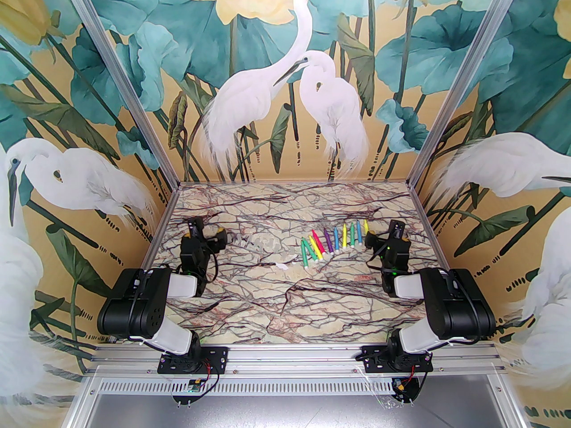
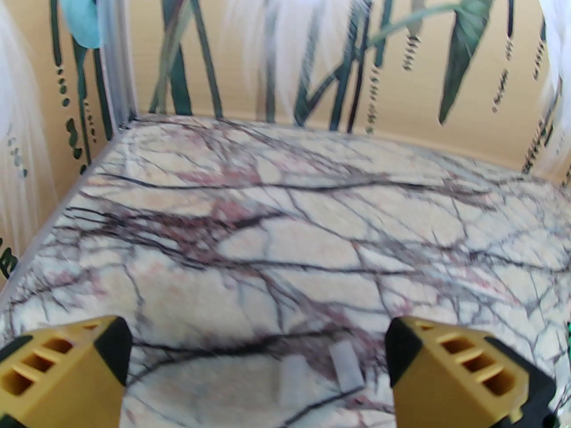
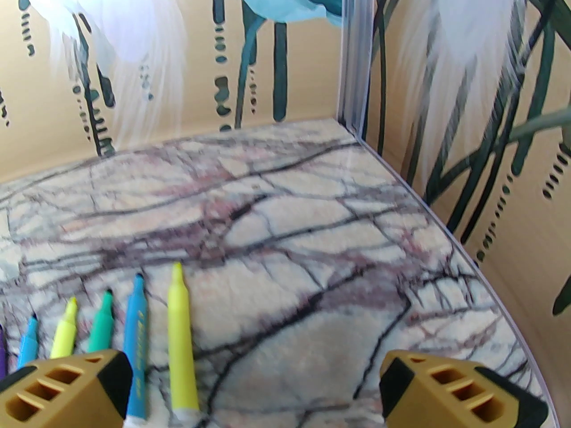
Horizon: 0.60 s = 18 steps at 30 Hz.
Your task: Open the pen caps
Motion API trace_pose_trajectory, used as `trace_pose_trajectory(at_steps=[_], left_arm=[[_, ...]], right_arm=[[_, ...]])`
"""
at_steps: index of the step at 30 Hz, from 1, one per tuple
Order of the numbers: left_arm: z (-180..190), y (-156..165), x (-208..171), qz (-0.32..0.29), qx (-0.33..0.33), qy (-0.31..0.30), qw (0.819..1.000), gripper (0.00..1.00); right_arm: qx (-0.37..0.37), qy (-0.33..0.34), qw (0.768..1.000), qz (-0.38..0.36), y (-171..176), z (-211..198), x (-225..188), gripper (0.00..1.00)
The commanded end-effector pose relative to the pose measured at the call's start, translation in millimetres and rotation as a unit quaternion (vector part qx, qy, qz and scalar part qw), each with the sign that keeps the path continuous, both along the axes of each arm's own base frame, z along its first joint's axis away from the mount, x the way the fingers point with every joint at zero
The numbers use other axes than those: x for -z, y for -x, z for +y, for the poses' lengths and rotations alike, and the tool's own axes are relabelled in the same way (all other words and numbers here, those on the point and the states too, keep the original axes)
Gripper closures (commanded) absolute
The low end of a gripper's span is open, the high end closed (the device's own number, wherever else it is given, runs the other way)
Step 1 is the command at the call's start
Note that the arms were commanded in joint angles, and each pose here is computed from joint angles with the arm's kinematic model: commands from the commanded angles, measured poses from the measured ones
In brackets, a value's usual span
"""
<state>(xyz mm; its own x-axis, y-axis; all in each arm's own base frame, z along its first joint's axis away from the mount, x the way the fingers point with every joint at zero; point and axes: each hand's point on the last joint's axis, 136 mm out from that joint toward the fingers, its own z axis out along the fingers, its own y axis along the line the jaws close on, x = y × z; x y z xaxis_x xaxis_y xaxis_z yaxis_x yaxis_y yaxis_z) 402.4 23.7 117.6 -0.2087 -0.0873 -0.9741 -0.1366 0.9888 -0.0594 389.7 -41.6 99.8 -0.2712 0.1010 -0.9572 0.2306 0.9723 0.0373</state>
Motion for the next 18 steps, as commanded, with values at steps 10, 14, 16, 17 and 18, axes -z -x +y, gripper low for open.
trace_pose_trajectory(at_steps=[10,14,16,17,18], left_arm=[[-6.3,-2.3,1.0,0.005,0.018,0.014,1.0,0.0],[-5.9,-2.3,1.2,0.006,0.017,0.014,1.0,0.0],[-6.1,-1.9,0.7,0.005,0.017,0.014,1.0,0.01],[-5.9,-1.9,0.8,0.005,0.016,0.014,1.0,0.0],[-5.8,-1.8,0.9,0.005,0.016,0.014,1.0,0.0]], right_arm=[[-0.009,0.006,1.0,-0.019,-6.6,3.8,-11.8,0.01],[-0.017,0.007,1.0,-0.014,-8.3,6.2,-11.2,0.01],[-0.02,0.009,1.0,-0.014,-8.3,7.8,-10.9,0.01],[-0.02,0.01,1.0,-0.013,-8.1,7.8,-10.4,0.01],[-0.02,0.01,1.0,-0.014,-8.0,8.1,-10.9,0.01]])
